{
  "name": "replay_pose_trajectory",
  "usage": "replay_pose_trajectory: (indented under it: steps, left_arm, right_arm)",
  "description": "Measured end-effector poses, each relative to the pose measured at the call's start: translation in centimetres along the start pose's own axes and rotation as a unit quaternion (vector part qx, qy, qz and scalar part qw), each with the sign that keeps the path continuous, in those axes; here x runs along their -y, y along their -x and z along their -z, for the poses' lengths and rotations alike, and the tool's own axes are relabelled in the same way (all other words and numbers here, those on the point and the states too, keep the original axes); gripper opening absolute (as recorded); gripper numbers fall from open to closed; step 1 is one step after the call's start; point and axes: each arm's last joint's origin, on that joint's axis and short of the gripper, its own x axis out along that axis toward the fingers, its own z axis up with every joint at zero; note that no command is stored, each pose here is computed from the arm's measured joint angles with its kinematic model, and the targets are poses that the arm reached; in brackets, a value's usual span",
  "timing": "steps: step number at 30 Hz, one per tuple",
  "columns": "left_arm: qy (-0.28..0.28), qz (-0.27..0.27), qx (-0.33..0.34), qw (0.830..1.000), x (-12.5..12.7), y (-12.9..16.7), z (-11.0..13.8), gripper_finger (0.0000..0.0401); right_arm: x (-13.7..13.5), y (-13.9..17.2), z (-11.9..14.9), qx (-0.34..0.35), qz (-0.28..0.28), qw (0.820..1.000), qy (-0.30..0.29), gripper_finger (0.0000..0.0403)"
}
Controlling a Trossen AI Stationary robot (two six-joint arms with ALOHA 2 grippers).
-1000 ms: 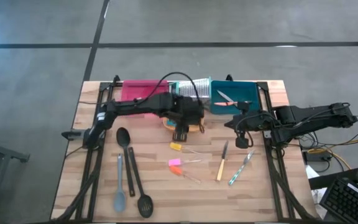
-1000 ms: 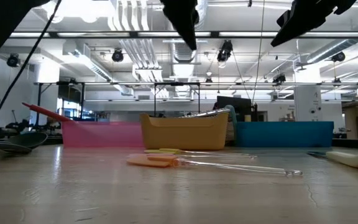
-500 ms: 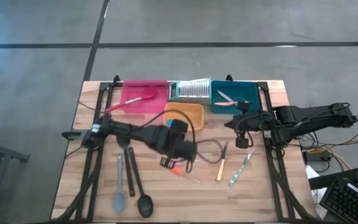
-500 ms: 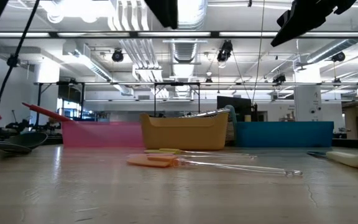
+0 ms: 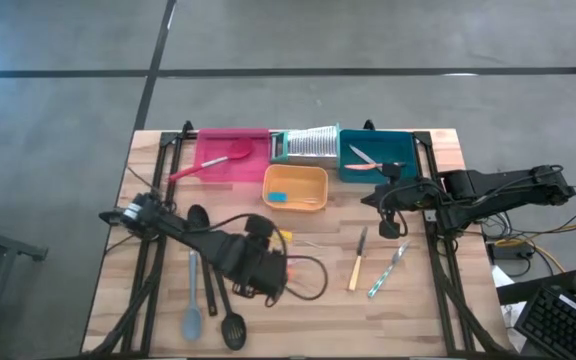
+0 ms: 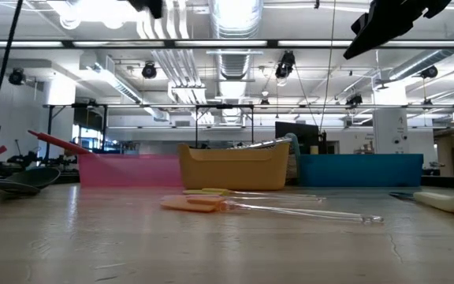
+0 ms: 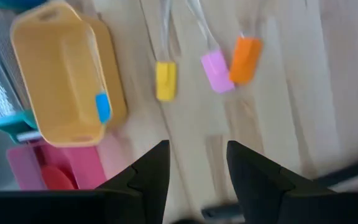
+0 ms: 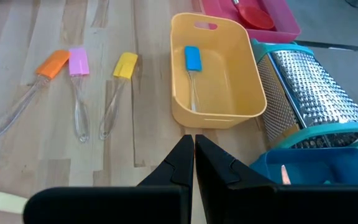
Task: Pick & Place Kitchen Items
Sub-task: Put the right black spoon into the pink bin
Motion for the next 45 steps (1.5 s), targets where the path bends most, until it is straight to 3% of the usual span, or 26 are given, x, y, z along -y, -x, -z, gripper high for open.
replay_pose_trajectory:
  steps: [6,9,13,20,24,35,40,45]
  left_arm:
    - [-0.043,0.002,-0.032,0.999,1.8,-0.7,3.6,0.0163]
    - [-0.064,0.009,-0.023,0.998,2.7,-2.0,4.7,0.0163]
    - [-0.051,0.030,0.013,0.998,3.7,-4.2,5.3,0.0163]
    - [-0.038,0.191,0.002,0.981,6.1,-7.8,6.3,0.0163]
    - [-0.044,0.236,-0.034,0.970,6.9,-8.8,7.3,0.0163]
    - [-0.054,0.234,-0.056,0.969,7.3,-10.4,8.4,0.0163]
    - [-0.107,0.248,-0.028,0.962,7.4,-10.4,8.1,0.0163]
    - [-0.125,0.274,-0.026,0.953,7.6,-10.4,8.1,0.0163]
  right_arm:
    - [0.0,0.0,0.0,0.001,0.000,1.000,-0.001,0.0008]
    - [0.0,0.0,0.0,0.002,0.000,1.000,-0.001,0.0008]
    - [0.0,0.0,-0.1,0.005,0.000,1.000,-0.003,0.0008]
    - [0.0,0.0,-0.1,0.006,0.000,1.000,-0.012,0.0008]
    - [0.0,0.0,-0.2,0.009,0.000,1.000,-0.013,0.0008]
    - [0.0,0.0,-0.5,0.023,0.000,1.000,-0.017,0.0008]
    - [0.0,0.0,-0.5,0.026,-0.001,1.000,-0.018,0.0008]
    - [0.0,0.0,-0.5,0.027,-0.001,0.999,-0.018,0.0008]
